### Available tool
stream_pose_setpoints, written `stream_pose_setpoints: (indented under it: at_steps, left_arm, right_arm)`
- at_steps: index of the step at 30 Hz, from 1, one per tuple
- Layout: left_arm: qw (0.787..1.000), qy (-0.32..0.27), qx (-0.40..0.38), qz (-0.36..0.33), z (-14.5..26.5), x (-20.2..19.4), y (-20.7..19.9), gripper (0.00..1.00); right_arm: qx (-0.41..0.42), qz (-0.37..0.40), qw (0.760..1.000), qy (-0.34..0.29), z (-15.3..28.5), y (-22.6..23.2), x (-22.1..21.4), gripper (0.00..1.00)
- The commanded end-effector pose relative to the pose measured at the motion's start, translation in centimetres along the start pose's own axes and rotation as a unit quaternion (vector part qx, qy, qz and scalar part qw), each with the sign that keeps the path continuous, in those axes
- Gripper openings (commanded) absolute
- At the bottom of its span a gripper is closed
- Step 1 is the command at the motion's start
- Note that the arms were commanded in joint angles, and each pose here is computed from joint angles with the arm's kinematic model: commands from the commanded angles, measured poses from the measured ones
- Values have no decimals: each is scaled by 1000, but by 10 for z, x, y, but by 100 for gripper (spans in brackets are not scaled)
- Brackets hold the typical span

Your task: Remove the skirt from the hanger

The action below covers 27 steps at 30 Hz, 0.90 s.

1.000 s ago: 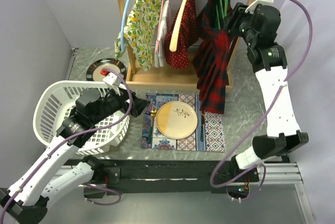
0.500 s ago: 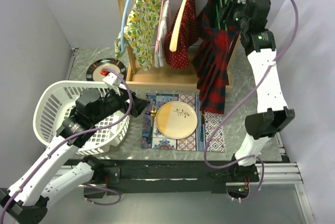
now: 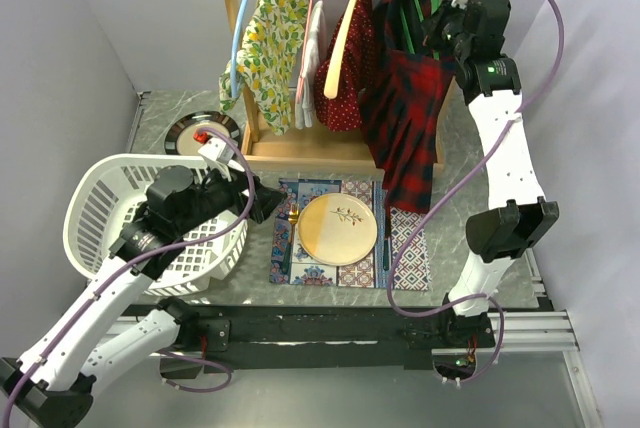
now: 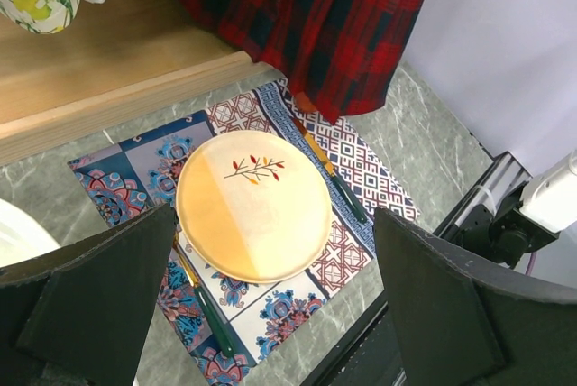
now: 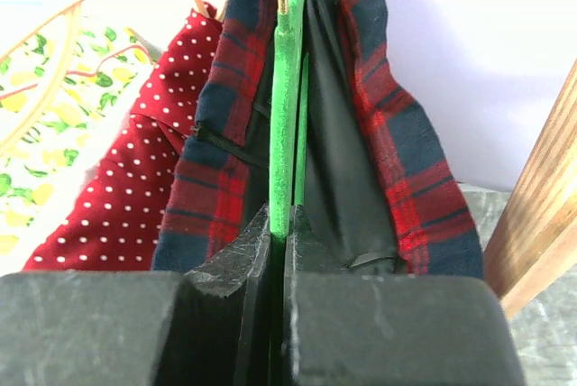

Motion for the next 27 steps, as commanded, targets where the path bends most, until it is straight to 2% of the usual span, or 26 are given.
stream_pose_setpoints:
  at_steps: [1, 8, 17, 20, 25, 27]
  left_arm:
    - [1000, -16, -11, -10, 3, 11, -2, 97]
    - [999, -34, -15, -9, 7, 17, -1, 97]
    - [1000, -29, -9, -7, 5, 18, 2, 97]
    - [999, -36, -6, -4, 4, 22, 2, 97]
    - [998, -58, -36, 11, 0, 52, -10, 97]
    - [997, -52, -53, 14, -5, 57, -14, 97]
  right_arm:
    - [70, -32, 986, -149, 48, 39, 84, 0]
    - [75, -52, 978, -188, 78, 49, 108, 0]
    - [61, -20, 977, -202, 96, 48, 118, 0]
    - [53, -33, 981, -184, 106, 49, 117, 0]
    - [46, -58, 990, -117, 134, 45, 77, 0]
    - [48, -87, 986, -130, 162, 47, 75, 0]
Point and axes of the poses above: each gripper's point midway between its finger pads, its own z axis back along the fingers, its own y axis along the line the jaws close on, x = y × z, the point moved 6 cm from there along z, back along the fingers, and after that the axes turned 7 degrees about -z, right-handed, at the moved point
